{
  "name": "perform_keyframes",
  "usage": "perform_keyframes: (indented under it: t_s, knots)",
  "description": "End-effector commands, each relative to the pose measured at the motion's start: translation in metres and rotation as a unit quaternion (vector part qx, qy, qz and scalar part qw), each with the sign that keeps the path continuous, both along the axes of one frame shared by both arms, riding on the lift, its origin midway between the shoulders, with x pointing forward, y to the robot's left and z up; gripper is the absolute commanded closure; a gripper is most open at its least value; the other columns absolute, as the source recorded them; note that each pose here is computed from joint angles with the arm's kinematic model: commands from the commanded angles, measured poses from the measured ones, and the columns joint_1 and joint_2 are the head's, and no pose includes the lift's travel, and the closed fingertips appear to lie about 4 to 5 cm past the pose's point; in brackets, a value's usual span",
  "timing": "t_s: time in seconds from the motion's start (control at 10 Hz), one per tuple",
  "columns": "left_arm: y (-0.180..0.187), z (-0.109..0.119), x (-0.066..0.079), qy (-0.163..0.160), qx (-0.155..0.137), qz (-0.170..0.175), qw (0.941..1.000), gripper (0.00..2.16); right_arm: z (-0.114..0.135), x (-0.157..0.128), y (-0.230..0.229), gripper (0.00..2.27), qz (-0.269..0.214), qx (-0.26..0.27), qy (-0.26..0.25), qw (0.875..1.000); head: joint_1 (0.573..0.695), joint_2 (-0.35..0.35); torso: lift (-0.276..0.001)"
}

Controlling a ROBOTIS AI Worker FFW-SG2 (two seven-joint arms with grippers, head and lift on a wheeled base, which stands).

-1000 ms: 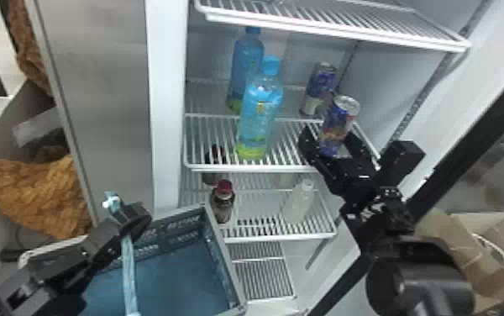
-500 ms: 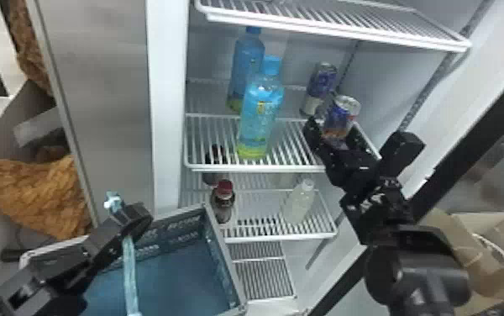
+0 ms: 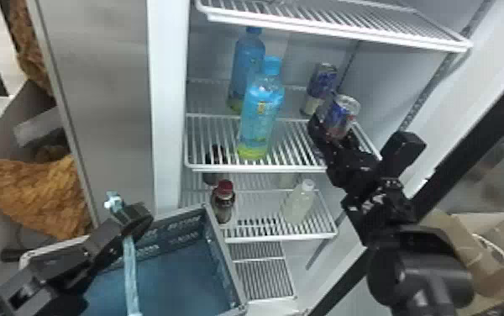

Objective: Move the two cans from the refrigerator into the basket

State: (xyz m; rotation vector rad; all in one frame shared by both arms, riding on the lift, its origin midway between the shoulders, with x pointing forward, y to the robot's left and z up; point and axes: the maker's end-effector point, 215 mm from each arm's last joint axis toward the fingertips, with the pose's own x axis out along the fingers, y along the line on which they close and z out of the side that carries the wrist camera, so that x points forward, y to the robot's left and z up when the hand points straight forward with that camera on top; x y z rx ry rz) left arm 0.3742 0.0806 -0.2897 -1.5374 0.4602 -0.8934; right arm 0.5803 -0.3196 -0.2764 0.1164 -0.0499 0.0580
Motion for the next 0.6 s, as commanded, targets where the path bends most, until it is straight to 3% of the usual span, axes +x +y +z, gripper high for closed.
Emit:
perform_keyframes:
  t_s: [0.0, 0.5]
  knots:
    - [0.000, 0.000, 0.000, 0.000, 0.000, 0.000, 1.0000, 1.20, 0.010, -0.012, -0.004, 1.28, -0.002, 0.000, -0.009, 1.000, 0.695, -0.268, -0.035]
    - [0.000, 0.000, 0.000, 0.000, 0.000, 0.000, 1.0000, 1.20, 0.033, -0.068, 0.014, 1.28, 0.023, 0.001, -0.009, 1.000, 0.695, -0.283, -0.035]
